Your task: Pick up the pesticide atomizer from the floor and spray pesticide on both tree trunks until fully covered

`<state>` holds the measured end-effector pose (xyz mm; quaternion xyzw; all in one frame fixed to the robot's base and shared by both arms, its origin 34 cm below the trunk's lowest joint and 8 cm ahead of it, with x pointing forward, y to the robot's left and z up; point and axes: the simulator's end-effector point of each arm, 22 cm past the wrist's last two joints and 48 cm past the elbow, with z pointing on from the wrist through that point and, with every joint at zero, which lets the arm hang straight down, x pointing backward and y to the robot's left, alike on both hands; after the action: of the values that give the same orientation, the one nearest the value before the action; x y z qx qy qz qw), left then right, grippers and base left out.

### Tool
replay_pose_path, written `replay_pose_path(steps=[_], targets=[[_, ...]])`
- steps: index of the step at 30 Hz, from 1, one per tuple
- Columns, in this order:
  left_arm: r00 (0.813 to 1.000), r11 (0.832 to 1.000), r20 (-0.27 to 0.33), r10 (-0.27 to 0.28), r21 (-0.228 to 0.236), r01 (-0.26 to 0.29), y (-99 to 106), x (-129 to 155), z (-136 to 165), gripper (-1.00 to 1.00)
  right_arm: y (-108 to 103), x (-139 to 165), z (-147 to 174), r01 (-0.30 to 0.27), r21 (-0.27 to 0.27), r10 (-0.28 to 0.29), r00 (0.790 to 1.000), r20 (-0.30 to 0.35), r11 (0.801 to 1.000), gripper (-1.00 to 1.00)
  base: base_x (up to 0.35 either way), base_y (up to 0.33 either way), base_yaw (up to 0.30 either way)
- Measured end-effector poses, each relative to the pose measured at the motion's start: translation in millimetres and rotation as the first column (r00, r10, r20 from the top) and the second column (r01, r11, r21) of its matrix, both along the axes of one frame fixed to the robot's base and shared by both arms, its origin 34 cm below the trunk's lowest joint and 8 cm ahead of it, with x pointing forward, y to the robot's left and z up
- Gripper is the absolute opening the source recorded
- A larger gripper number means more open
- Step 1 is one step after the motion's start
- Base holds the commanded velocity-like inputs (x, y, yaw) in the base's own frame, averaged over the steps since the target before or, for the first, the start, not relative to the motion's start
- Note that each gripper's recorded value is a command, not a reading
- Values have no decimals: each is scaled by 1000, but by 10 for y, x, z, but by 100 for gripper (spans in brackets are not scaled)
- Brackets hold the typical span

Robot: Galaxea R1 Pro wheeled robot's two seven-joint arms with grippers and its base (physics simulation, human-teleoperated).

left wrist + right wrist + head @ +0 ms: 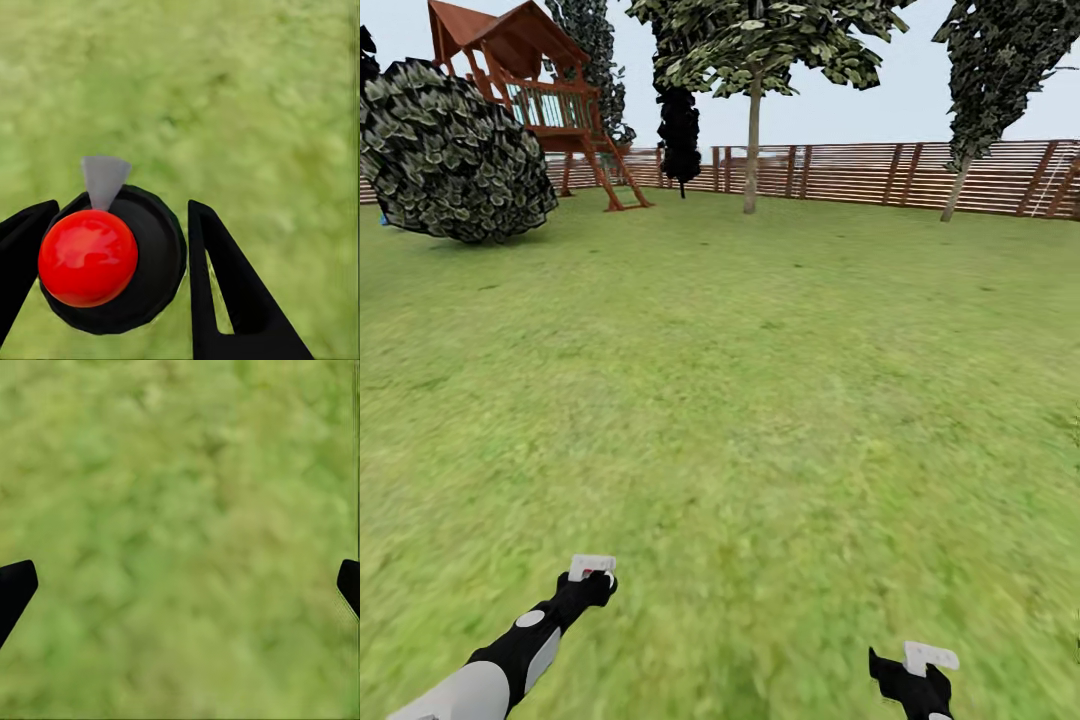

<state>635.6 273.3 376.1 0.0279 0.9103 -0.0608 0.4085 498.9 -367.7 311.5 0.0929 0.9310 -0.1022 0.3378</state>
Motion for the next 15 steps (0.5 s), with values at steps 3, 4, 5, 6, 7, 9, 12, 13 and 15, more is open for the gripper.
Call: replay_pose_path(steps=[3, 4, 5, 6, 7, 9, 12, 13, 15], targets=[[1000, 1000, 0, 1, 0, -1, 1, -2, 0, -100, 0, 1, 1, 0, 0, 0, 1000, 1, 1000, 100, 339, 0, -260], [1000, 1000, 1, 1, 0, -1, 1, 1, 3, -100, 0, 3, 3, 0, 0, 0, 1000, 1, 1000, 100, 339, 0, -247], [1000, 1000, 1, 1, 0, -1, 2, 3, 7, -100, 0, 5, 6, 0, 0, 0, 1000, 2, 1000, 100, 339, 0, -231], [1000, 1000, 2, 1, -1, -1, 2, 5, 12, -100, 0, 10, 11, 0, 0, 0, 1000, 4, 1000, 100, 339, 0, -203], [1000, 1000, 3, 1, 0, -1, 2, 4, 16, -100, 0, 7, 13, 0, 0, 0, 1000, 4, 1000, 100, 339, 0, -178], [1000, 1000, 6, 1, 0, -1, 1, 13, 30, -100, 0, 3, 18, 0, 0, 0, 1000, 6, 1000, 100, 339, 0, -145], [1000, 1000, 10, 2, -1, -2, 2, 24, 53, -100, 0, 6, 31, 0, 0, 0, 1000, 9, 1000, 100, 339, 0, -127], [1000, 1000, 11, 1, -1, -1, 2, 27, 60, -100, 0, 9, 36, 0, 0, 0, 1000, 10, 1000, 100, 339, 0, -122], [1000, 1000, 14, 2, -1, -2, 2, 35, 75, -100, 1, 15, 45, 0, 0, 0, 1000, 12, 1000, 100, 339, 0, -121]])
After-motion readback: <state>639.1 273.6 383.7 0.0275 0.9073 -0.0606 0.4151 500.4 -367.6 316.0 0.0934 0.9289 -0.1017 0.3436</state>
